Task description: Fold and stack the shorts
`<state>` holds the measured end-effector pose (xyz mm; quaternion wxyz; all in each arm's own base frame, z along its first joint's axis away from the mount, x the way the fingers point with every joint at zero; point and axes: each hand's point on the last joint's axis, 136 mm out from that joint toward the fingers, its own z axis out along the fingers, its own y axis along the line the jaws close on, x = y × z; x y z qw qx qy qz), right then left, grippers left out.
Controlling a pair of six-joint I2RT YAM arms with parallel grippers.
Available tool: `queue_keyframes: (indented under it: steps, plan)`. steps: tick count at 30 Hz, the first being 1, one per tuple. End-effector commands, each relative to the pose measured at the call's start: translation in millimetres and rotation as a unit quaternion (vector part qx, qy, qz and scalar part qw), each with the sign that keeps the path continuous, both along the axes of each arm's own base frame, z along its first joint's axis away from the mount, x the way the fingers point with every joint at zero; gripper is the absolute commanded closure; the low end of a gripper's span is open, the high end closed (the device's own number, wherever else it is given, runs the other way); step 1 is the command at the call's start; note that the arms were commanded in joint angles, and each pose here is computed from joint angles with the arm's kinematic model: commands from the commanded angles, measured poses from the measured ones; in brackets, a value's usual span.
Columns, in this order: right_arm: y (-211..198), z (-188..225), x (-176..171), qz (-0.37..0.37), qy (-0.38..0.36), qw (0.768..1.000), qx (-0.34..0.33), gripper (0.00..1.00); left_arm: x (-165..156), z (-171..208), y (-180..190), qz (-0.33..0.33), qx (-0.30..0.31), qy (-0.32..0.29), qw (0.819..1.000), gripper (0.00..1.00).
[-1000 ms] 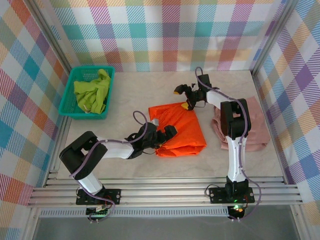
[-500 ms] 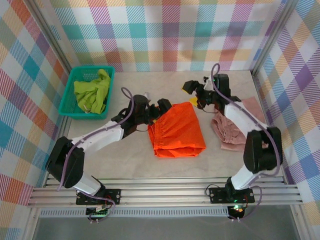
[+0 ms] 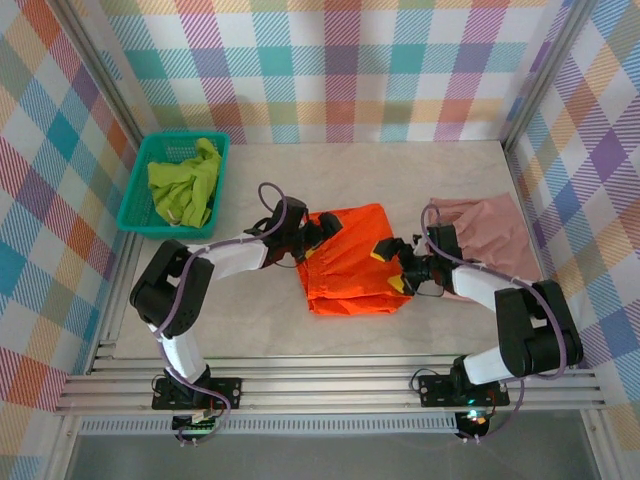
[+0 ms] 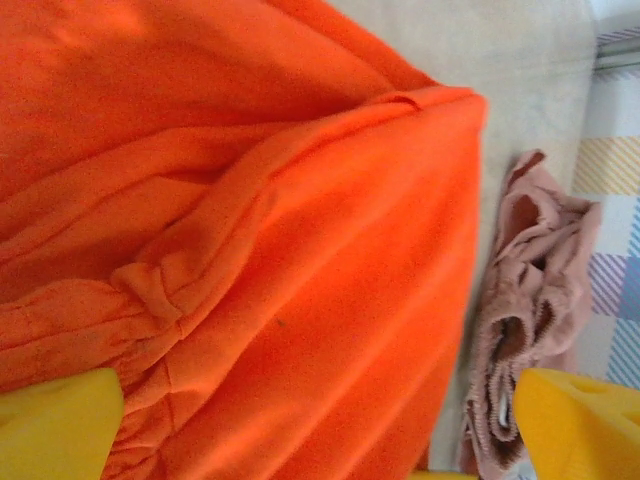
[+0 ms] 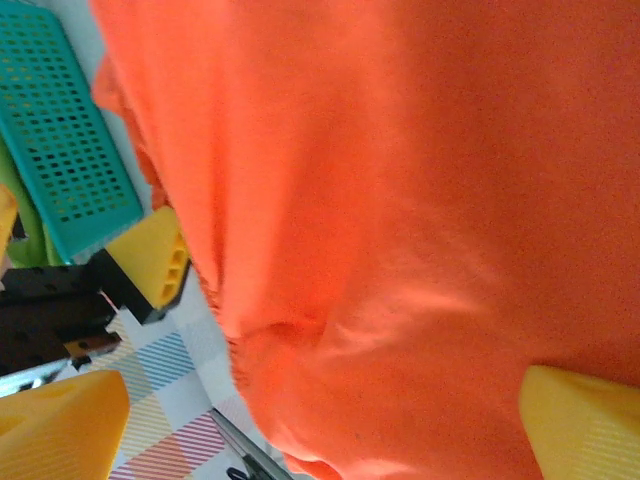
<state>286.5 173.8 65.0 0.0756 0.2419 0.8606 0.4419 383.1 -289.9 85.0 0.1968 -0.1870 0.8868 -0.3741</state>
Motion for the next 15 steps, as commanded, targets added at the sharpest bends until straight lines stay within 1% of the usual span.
queue_keyframes:
  steps: [1,4,6,9,11,12,14,15]
  plan:
    - [-1,-11,-14,0.003,0.005,1.000,-0.002,0.01,6,-28,24,0.017,0.038,0.005,0.999,0.00]
    - [-2,-17,-23,0.005,0.017,1.000,-0.002,0.01,6,-37,29,0.014,0.052,0.012,0.998,0.00]
    - [-2,-15,-25,0.010,0.014,1.000,-0.004,0.01,8,-31,28,0.007,0.055,0.006,0.998,0.00]
    - [-4,4,-21,0.025,-0.026,0.999,-0.022,0.01,11,3,25,-0.007,0.051,-0.023,0.998,0.00]
    - [-11,25,-15,0.040,-0.074,0.994,-0.068,0.01,9,39,22,-0.018,0.040,-0.051,0.998,0.00]
    - [-16,34,-13,0.049,-0.098,0.990,-0.092,0.01,5,54,18,-0.028,0.035,-0.062,0.997,0.00]
    - [-22,60,-9,0.084,-0.173,0.972,-0.139,0.01,-10,84,8,-0.050,0.020,-0.077,0.996,0.00]
    - [-27,69,-7,0.090,-0.196,0.963,-0.162,0.00,-18,93,4,-0.060,0.014,-0.080,0.995,0.00]
